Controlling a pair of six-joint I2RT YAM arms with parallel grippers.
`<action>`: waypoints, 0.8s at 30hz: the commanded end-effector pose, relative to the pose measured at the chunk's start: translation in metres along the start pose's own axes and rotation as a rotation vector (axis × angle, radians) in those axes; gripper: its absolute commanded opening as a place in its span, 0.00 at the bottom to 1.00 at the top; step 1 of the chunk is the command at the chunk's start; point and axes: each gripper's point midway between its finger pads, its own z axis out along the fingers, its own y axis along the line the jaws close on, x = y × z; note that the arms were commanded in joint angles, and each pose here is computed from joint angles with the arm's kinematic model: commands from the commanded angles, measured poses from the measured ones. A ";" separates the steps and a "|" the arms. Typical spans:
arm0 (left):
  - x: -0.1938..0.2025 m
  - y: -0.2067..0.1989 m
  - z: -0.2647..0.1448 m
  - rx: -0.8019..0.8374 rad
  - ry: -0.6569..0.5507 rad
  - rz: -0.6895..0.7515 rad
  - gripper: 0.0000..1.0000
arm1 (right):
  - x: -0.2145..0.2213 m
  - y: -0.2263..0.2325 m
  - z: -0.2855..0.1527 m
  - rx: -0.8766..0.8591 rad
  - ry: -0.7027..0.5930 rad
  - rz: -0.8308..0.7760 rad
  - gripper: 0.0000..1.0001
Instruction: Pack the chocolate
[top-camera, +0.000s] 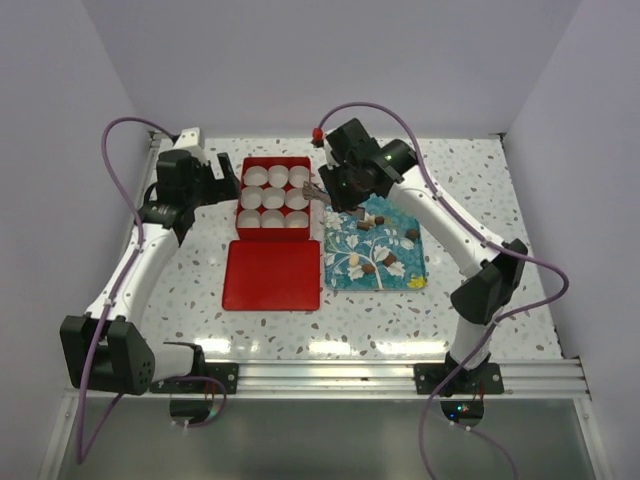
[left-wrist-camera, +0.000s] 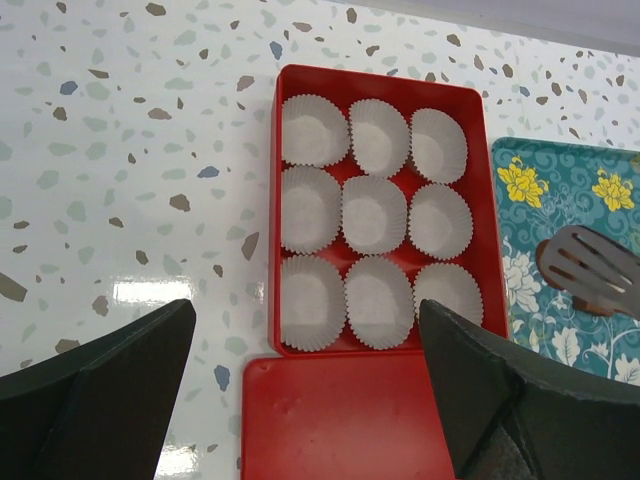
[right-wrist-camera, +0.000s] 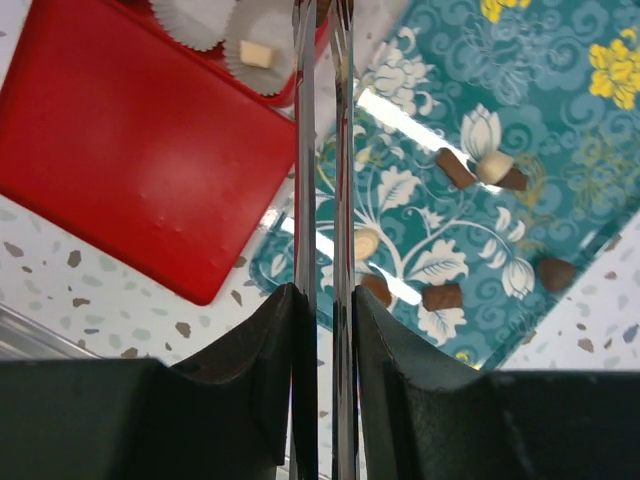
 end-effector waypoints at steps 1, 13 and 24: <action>-0.002 0.000 -0.012 -0.005 -0.020 0.003 1.00 | -0.023 0.024 0.003 -0.071 -0.061 -0.028 0.16; 0.001 0.000 -0.019 -0.007 -0.014 -0.005 1.00 | -0.033 0.070 0.032 -0.150 -0.053 -0.114 0.17; 0.002 0.001 -0.017 -0.009 -0.011 0.000 1.00 | -0.026 0.084 0.049 -0.160 -0.018 -0.145 0.20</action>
